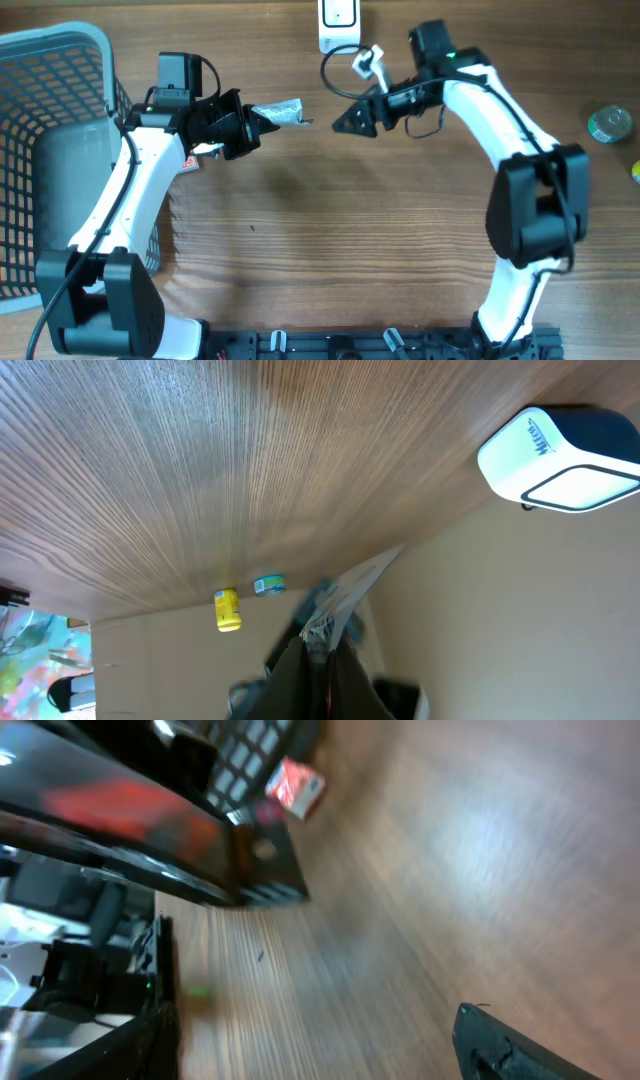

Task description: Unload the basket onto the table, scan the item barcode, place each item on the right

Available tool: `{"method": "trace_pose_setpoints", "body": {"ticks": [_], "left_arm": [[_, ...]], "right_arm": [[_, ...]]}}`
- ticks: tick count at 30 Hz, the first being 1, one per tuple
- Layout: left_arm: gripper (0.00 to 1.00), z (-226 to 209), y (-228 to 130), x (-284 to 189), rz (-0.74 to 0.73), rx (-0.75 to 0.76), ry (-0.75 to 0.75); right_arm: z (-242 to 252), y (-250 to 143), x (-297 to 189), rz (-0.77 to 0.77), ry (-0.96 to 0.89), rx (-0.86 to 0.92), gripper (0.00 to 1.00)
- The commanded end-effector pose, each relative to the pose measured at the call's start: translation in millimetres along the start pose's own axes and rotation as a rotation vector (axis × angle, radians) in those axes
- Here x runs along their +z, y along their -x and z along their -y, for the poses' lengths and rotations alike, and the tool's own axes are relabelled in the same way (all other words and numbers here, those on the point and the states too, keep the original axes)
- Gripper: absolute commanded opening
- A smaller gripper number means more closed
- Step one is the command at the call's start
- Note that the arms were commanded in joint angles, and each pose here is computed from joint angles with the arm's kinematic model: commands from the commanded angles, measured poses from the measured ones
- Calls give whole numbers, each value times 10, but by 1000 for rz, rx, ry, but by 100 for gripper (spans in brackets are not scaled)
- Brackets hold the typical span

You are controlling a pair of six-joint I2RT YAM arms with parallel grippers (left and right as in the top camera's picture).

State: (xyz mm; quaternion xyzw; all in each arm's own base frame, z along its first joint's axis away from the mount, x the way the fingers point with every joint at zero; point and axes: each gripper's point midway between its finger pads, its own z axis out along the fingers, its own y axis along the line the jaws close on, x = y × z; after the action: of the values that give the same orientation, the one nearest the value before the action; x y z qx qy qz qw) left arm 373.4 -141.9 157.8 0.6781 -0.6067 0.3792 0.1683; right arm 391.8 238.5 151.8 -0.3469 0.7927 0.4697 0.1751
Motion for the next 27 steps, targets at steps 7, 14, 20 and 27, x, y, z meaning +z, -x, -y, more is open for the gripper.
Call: {"method": "trace_pose_setpoints", "body": {"ticks": [7, 14, 20, 27], "left_arm": [[4, 26, 44, -33, 18, 11, -11], [4, 3, 11, -11, 12, 18, -3], [4, -3, 2, -5, 11, 19, -1], [4, -3, 3, -5, 12, 20, -1]], "right_arm": [[-201, 388, -403, 22, -252, -275, 88], [-134, 438, -332, 1, -322, -323, 76], [-319, 424, -167, -13, -255, -366, 62], [-174, 384, -212, -41, -339, -314, 53]]}}
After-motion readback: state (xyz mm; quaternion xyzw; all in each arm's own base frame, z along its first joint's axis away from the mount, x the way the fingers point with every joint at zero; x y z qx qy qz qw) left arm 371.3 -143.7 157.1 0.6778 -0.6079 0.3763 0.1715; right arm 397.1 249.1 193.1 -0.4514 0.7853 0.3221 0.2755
